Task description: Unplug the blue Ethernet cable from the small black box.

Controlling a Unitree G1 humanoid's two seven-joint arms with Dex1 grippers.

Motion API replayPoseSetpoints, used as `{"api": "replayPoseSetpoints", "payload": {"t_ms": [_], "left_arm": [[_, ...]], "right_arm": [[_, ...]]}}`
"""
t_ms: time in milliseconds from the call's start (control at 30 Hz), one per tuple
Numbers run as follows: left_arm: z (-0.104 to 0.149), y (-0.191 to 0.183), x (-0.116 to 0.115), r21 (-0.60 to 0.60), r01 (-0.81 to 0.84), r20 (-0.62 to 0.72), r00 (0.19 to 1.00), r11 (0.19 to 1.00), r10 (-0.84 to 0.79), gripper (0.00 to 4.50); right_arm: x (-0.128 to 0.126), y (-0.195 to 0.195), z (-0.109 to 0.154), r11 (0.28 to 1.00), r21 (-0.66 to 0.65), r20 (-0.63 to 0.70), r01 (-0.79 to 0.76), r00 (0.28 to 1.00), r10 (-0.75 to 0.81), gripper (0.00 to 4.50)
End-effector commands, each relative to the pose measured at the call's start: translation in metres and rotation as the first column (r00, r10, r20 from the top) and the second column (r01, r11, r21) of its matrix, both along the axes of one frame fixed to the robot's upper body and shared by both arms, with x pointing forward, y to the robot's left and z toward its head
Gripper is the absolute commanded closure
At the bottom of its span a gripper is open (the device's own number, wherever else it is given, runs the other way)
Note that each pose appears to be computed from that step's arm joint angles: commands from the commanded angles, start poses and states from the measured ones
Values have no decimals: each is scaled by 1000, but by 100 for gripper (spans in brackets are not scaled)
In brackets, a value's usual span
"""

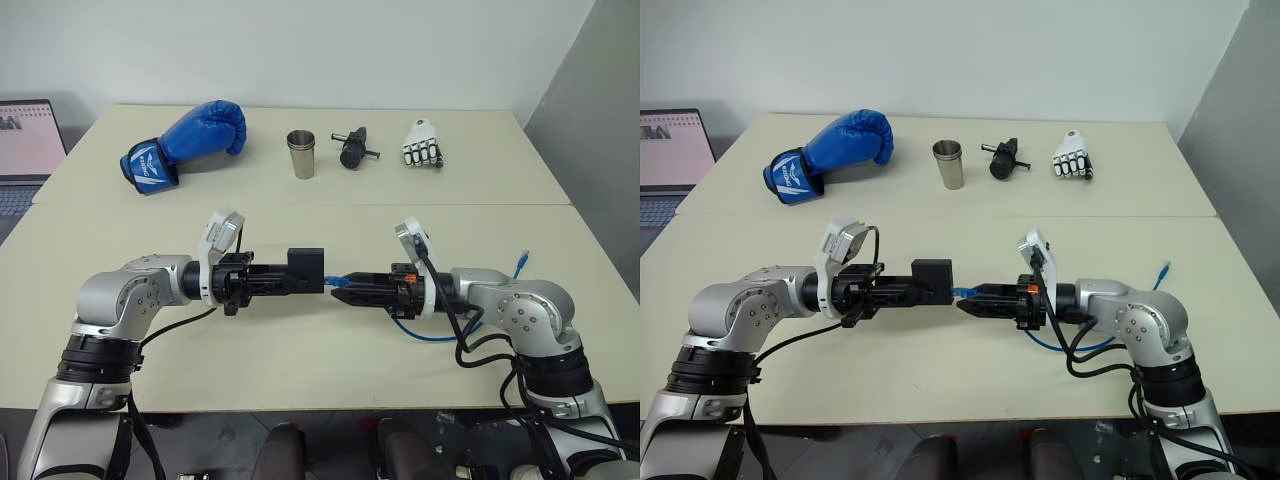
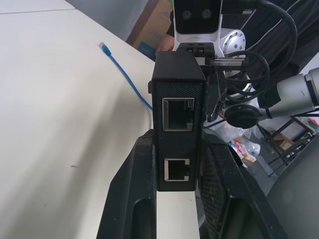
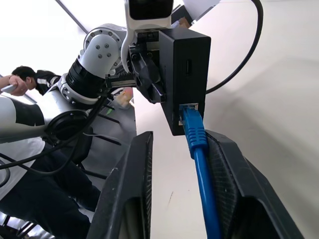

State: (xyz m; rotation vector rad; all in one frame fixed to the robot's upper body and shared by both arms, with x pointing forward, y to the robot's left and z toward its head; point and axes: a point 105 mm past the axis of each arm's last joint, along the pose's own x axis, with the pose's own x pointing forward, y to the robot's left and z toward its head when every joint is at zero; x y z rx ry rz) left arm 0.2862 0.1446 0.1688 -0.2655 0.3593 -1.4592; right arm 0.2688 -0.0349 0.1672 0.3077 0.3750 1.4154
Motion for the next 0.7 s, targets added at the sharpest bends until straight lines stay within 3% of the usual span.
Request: {"api": "replayPoseSetpoints", "payload": {"t_ms": [33, 500, 700], "left_arm": [[6, 5, 2, 18, -22, 28, 999, 1000, 22, 372], [7, 1, 0, 10, -17, 28, 999, 1000, 16, 372], [7, 2, -1, 6, -17, 29, 999, 1000, 17, 372]], "right_arm": [[-10, 5, 14, 997, 59, 26, -56, 998, 55, 294], [1, 8, 12, 997, 76, 15, -1, 1000, 0, 294], [9, -11, -1, 998, -22, 73, 62, 996, -60, 294]]}}
